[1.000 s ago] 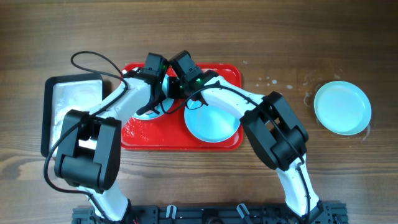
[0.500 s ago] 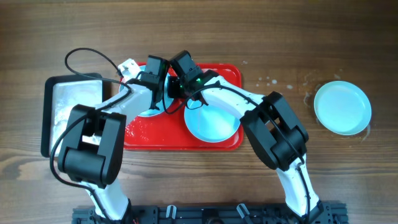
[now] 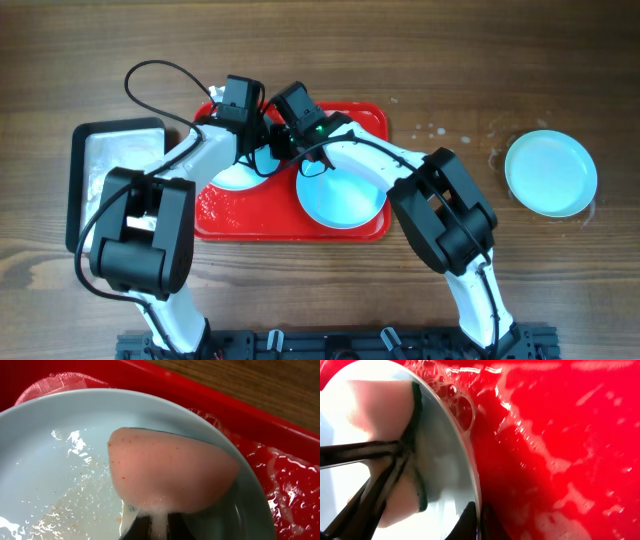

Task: Clean dirty plates on tray and stack at the side
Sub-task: 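Scrub the held left plate with the pink sponge in the left gripper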

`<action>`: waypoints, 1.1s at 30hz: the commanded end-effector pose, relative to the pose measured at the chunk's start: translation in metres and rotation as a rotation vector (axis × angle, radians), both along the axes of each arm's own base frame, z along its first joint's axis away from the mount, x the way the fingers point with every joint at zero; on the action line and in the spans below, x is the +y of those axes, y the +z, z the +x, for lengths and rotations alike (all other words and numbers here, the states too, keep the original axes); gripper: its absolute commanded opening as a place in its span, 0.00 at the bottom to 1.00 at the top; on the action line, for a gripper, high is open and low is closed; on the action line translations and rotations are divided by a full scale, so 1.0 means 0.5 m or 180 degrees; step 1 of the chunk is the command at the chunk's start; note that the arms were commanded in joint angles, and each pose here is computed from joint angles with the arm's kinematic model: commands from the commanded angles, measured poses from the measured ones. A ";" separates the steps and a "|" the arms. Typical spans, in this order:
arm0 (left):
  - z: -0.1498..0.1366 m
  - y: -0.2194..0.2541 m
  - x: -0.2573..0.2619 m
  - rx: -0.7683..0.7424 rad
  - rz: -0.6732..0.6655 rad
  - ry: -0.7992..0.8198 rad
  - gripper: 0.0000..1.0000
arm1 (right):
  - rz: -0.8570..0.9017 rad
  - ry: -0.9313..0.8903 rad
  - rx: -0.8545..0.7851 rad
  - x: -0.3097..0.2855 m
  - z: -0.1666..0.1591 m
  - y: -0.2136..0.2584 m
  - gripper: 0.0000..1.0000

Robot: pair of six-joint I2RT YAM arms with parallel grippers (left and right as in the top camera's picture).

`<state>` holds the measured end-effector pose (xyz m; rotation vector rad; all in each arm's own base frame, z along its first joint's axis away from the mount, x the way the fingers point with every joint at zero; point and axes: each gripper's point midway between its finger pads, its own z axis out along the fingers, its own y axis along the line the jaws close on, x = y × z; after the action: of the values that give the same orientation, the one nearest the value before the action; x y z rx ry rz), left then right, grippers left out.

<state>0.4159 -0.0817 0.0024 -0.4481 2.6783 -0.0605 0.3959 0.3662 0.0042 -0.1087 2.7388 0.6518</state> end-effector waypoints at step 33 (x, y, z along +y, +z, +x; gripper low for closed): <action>-0.133 -0.089 0.202 0.0945 0.0164 0.1361 0.04 | -0.0082 0.0104 0.0142 0.009 -0.029 -0.057 0.05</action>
<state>0.3702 -0.0172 0.0022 -0.9564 2.7974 -0.0541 0.3961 0.3710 0.0048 -0.1075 2.7274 0.6667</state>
